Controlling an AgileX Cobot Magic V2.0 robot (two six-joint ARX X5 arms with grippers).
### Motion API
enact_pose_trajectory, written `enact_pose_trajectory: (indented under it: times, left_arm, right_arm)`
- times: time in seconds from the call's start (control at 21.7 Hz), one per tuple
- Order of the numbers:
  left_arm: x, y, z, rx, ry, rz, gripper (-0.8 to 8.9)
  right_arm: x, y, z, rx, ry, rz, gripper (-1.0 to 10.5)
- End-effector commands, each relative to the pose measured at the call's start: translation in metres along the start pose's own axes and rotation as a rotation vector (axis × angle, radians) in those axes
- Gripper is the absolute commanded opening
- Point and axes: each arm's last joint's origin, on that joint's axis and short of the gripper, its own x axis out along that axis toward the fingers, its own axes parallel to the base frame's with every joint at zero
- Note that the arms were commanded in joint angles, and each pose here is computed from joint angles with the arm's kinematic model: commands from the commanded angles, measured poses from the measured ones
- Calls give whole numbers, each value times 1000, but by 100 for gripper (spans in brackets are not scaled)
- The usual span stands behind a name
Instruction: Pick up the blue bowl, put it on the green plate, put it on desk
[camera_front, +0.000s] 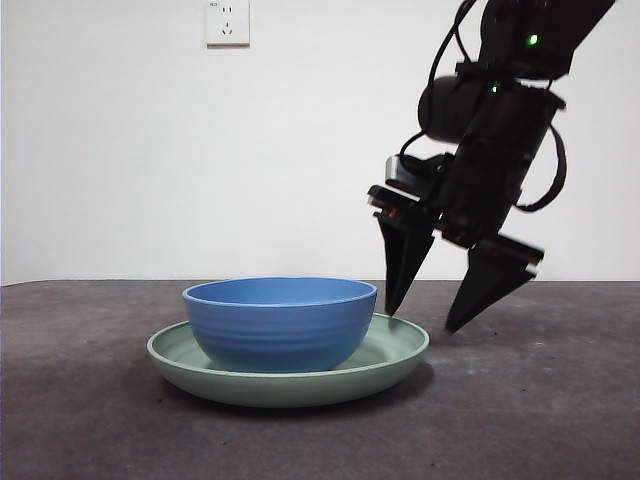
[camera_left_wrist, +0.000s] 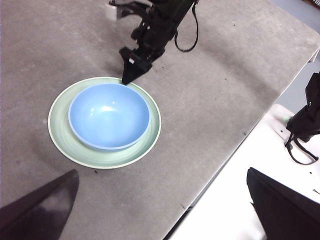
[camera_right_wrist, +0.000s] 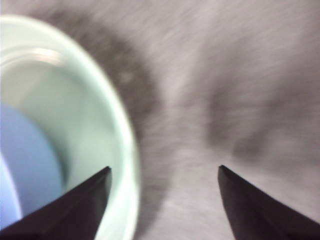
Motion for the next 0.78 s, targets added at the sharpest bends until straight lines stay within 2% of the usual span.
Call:
enact_pose_trajectory:
  times: [0.05,0.14,0.32,0.55,0.78]
  left_arm:
    - [-1,-1,1,18,6,-7,782]
    - [-1,-1,0,14,10,-7,782]
    - [-1,-1,0,10,13,-6,782]
    - [-1,-1,0,-11,16,-6,782]
    - [-1,-1,0,-14,18,-5,782]
  right_arm:
    - [-25,2,9,-31,-77,-31,468]
    - [-53,4,11,-51,-147,-26,532]
    - [-123,23,-10,-111,-270,1,535]
    - [-209,46,-75,-152,-349,11,561]
    - [-249,52,-127,-176,-391,-49,604]
